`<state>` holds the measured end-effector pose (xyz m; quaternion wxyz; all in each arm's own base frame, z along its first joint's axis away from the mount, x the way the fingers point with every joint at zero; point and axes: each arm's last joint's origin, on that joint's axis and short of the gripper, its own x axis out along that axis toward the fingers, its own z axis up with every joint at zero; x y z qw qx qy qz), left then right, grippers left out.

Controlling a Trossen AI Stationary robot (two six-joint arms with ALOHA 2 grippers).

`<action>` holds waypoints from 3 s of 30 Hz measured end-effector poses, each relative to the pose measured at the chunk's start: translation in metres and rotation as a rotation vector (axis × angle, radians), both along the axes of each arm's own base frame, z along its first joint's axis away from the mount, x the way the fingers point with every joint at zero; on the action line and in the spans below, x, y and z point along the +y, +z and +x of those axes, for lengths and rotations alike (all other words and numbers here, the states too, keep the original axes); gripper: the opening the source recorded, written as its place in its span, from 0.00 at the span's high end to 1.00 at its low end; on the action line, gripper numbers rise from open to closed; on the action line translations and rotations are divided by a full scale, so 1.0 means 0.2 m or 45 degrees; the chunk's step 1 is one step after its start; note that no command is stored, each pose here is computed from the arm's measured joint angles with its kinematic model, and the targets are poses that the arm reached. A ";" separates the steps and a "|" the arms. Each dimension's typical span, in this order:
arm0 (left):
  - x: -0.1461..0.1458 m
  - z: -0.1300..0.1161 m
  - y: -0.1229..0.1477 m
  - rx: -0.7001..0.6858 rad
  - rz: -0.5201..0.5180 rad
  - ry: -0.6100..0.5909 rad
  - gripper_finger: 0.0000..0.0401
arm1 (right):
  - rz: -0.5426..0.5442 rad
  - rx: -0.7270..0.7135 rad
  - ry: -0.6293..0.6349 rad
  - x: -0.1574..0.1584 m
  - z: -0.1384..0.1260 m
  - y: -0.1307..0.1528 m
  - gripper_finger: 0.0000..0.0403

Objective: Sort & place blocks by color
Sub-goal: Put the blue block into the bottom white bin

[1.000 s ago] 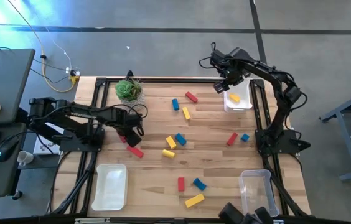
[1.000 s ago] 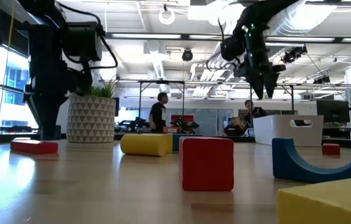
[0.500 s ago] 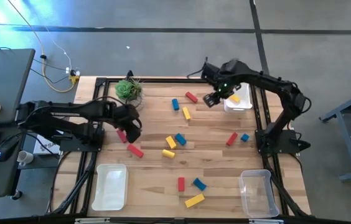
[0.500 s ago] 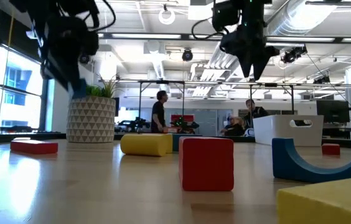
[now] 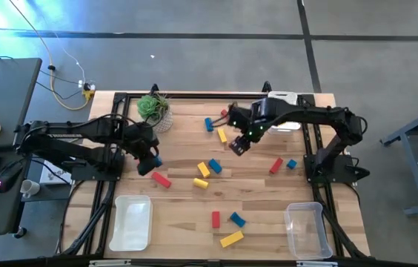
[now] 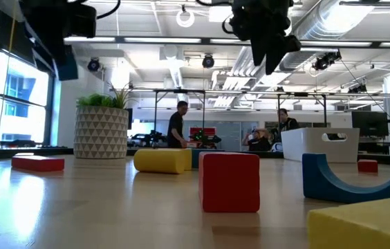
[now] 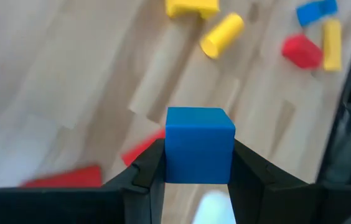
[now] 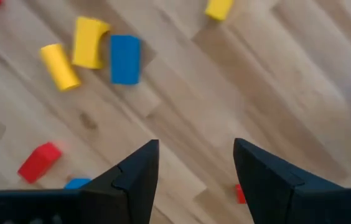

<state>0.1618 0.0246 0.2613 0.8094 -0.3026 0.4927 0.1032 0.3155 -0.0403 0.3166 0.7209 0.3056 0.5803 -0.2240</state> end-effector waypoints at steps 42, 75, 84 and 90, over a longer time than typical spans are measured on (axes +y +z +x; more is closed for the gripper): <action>-0.76 -0.09 -0.12 0.508 -0.372 -0.142 0.67 | -0.383 -0.639 1.658 0.61 0.14 0.06 0.52; -0.87 0.03 -0.22 0.558 -0.473 -0.123 0.64 | -0.478 -0.622 2.446 0.89 0.38 -0.41 0.52; -0.88 0.03 -0.22 0.545 -0.476 -0.101 0.64 | -0.487 -0.618 2.541 0.92 0.42 -0.52 0.52; -0.88 0.03 -0.22 0.547 -0.491 -0.082 0.59 | -0.547 -0.658 2.646 0.95 0.45 -0.56 0.52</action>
